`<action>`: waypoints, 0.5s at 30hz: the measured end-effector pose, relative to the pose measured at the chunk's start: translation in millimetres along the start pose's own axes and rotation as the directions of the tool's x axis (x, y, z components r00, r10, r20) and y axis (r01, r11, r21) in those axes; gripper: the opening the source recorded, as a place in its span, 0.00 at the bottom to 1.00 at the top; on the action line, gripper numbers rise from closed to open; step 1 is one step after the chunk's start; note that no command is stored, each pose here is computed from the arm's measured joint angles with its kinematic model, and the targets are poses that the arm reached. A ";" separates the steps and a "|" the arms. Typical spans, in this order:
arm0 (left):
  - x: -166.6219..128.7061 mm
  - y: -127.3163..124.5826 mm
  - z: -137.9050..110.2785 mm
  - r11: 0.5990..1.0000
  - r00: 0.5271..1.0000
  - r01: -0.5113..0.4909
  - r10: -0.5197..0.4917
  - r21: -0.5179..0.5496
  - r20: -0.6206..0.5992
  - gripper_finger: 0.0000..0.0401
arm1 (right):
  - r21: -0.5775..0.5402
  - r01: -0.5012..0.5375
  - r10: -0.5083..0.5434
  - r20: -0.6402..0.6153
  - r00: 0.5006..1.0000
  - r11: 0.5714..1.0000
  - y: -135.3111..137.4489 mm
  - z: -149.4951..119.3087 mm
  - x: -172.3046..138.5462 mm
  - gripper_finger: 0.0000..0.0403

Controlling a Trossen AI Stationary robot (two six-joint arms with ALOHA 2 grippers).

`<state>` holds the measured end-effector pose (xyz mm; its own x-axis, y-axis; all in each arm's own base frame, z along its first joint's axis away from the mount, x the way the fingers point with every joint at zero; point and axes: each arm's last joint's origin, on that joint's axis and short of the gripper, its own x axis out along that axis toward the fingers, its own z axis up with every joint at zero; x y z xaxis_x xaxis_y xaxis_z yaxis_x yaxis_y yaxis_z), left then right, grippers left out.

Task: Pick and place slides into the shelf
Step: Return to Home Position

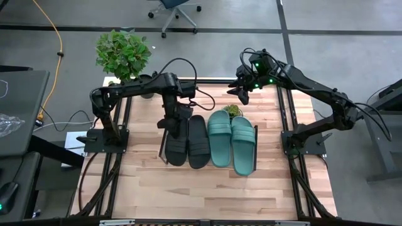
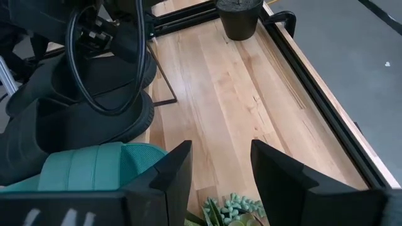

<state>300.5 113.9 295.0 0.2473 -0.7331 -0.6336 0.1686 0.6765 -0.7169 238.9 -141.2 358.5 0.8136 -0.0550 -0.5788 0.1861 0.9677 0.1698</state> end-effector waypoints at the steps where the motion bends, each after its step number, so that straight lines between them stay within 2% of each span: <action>1: 0.0 0.2 0.0 1.000 1.000 -0.005 0.005 0.001 -0.002 0.35 | 0.006 0.001 -0.001 0.000 1.000 1.000 0.0 0.0 0.0 0.38; 15: -0.4 1.1 0.6 1.000 1.000 -0.020 0.020 0.019 -0.002 0.29 | 0.015 0.012 -0.012 -0.001 1.000 1.000 -0.4 0.0 0.0 0.38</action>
<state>301.2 115.0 294.7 0.2487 -0.7196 -0.6483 0.1817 0.6921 -0.6985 238.8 -141.6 358.4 0.8111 -0.0660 -0.5811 0.2039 0.9632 0.1752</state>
